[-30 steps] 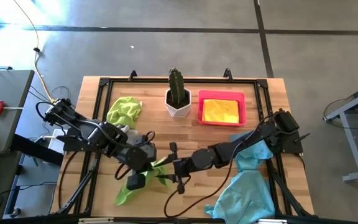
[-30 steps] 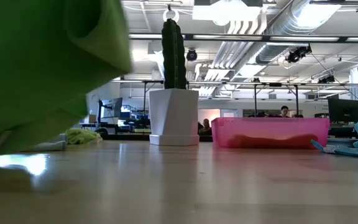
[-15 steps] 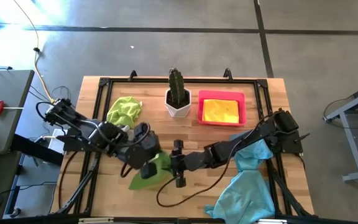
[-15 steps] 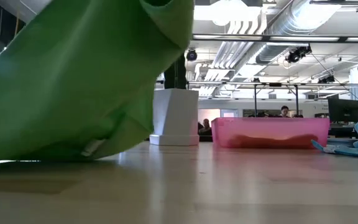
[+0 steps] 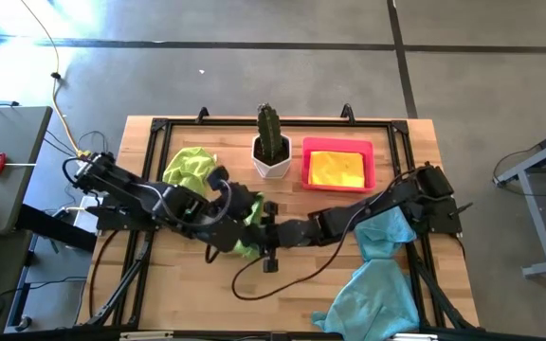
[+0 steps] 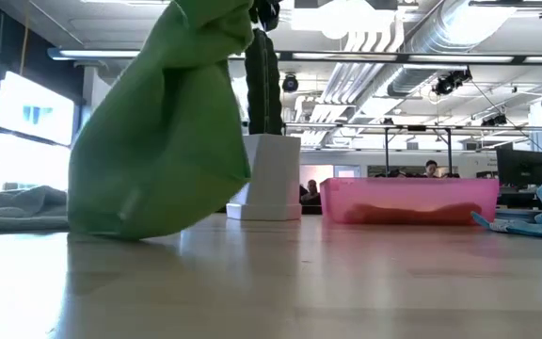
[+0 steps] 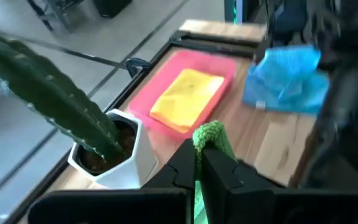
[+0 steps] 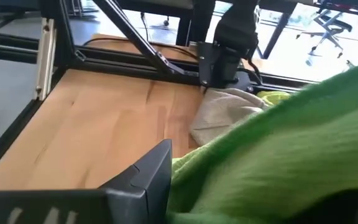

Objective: Fold microfiber towels
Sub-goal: Fold the bottom green microfiber towel

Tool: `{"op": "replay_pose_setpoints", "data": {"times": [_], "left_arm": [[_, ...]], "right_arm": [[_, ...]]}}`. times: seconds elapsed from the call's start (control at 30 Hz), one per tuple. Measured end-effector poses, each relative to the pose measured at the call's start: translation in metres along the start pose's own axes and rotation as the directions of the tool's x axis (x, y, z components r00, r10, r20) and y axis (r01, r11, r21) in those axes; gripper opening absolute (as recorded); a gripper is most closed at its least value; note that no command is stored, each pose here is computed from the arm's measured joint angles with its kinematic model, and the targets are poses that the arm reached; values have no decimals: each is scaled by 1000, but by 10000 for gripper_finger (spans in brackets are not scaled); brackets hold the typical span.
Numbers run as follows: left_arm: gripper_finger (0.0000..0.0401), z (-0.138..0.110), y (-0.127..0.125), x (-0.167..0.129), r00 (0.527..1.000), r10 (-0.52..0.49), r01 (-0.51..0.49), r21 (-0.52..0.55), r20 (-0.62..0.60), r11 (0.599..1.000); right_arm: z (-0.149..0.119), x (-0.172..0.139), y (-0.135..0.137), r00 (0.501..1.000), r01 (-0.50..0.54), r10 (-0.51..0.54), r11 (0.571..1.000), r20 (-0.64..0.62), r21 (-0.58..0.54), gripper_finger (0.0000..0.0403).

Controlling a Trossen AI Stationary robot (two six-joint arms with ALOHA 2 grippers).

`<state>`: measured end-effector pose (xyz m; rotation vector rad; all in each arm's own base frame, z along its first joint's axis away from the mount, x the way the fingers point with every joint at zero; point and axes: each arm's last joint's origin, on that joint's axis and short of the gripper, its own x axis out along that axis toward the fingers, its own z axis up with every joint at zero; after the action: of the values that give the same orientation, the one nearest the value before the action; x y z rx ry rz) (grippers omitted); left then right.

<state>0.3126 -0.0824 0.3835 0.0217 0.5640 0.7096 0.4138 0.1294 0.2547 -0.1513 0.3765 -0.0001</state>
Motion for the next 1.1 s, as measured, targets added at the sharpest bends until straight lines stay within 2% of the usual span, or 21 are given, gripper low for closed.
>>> {"op": "replay_pose_setpoints", "data": {"times": [0.2, 0.37, 0.47, 0.53, 0.6, 0.67, 0.73, 0.93, 1.03, 1.1], "left_arm": [[1, -7, -17, 21, 999, 27, -24, 112, -28, 993], [1, -8, -17, 25, 999, 45, -38, 199, -31, 979], [1, -6, -15, 22, 999, -3, 15, 233, -51, 972], [1, -3, -12, 17, 992, -93, 112, 237, -89, 965], [1, 3, -6, 5, 963, -231, 258, 220, -139, 941], [1, 14, 1, -9, 916, -372, 396, 184, -148, 900], [1, 22, 8, -21, 872, -465, 487, 163, -157, 858], [1, 44, 38, -55, 785, -613, 619, 56, -92, 784], [1, 45, 49, -68, 731, -676, 681, 31, -97, 732], [1, 46, 54, -73, 688, -719, 723, 8, -98, 691]], "right_arm": [[-1, 6, -18, 999, 34, -34, 999, -11, 9, 149], [-8, 8, -23, 997, 44, -43, 999, -66, 11, 149], [-8, 8, -22, 997, 38, -40, 999, -66, -32, 149], [-8, 7, -18, 997, 27, -32, 997, -70, -74, 149], [-10, 6, -16, 995, 14, -25, 992, -94, -123, 149], [-14, 5, -15, 991, -3, -18, 988, -129, -157, 149], [-17, 5, -14, 987, -43, 14, 984, -161, -175, 149], [-26, -1, 0, 941, -269, 216, 944, -259, -190, 149], [-31, -5, 9, 921, -313, 234, 920, -312, -234, 149], [-36, -9, 14, 910, -314, 203, 908, -363, -279, 149]]}}
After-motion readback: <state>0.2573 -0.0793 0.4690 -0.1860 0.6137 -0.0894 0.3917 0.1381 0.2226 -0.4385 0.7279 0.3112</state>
